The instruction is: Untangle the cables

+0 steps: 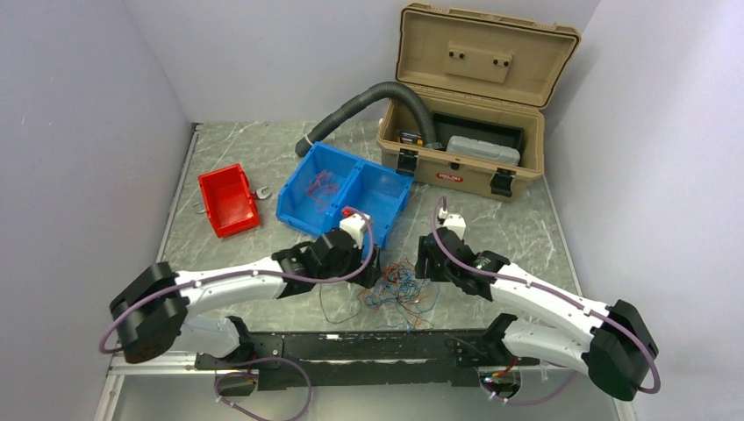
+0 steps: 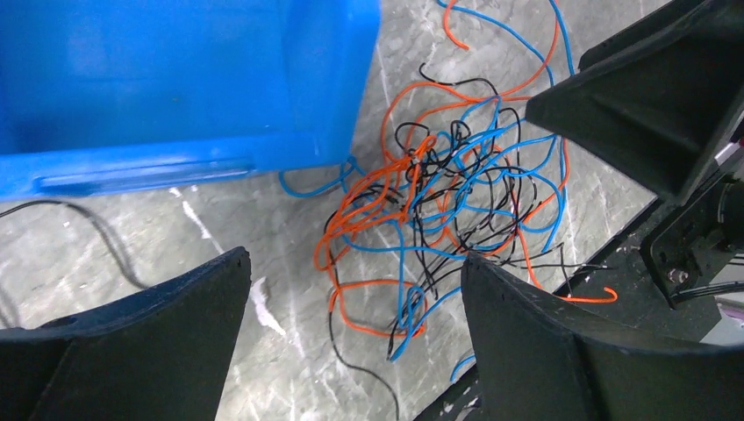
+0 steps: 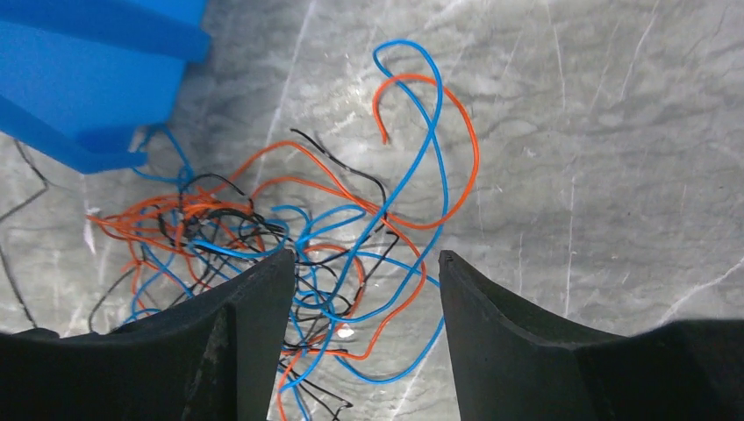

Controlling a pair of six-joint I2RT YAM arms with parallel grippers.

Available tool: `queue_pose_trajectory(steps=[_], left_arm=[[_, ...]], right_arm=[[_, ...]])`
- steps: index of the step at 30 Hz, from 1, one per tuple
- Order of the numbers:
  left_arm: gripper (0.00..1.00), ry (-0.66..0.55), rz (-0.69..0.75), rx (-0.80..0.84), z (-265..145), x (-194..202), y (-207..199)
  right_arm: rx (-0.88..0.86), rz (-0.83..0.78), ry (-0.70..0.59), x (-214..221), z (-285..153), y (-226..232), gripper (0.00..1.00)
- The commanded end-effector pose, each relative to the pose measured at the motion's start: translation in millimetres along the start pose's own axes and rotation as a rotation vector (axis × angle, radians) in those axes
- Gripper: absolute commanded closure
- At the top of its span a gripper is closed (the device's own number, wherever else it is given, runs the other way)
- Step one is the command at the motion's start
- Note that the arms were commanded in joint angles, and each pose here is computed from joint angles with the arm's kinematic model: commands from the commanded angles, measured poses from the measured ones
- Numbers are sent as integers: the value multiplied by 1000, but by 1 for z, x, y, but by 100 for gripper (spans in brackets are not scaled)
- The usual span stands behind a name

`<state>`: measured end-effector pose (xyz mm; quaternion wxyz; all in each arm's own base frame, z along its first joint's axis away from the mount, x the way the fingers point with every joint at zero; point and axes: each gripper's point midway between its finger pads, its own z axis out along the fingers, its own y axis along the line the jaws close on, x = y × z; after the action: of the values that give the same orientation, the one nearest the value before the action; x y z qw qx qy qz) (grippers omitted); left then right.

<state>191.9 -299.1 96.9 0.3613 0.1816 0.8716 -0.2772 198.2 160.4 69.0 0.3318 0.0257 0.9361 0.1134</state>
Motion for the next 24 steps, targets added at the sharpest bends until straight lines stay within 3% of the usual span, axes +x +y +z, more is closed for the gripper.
queue_pose_trajectory(steps=[1,9,16,24], left_arm=[[9,-1,27,29,15,-11,-23],[13,100,36,-38,40,13,-22],[22,148,10,-130,54,28,-11],[26,169,1,-196,65,37,-1]], right_arm=[[-75,-10,-1,2,7,14,37],[-143,-56,42,18,18,30,38],[-117,-101,85,34,30,31,40],[-34,-173,95,47,35,31,40]])
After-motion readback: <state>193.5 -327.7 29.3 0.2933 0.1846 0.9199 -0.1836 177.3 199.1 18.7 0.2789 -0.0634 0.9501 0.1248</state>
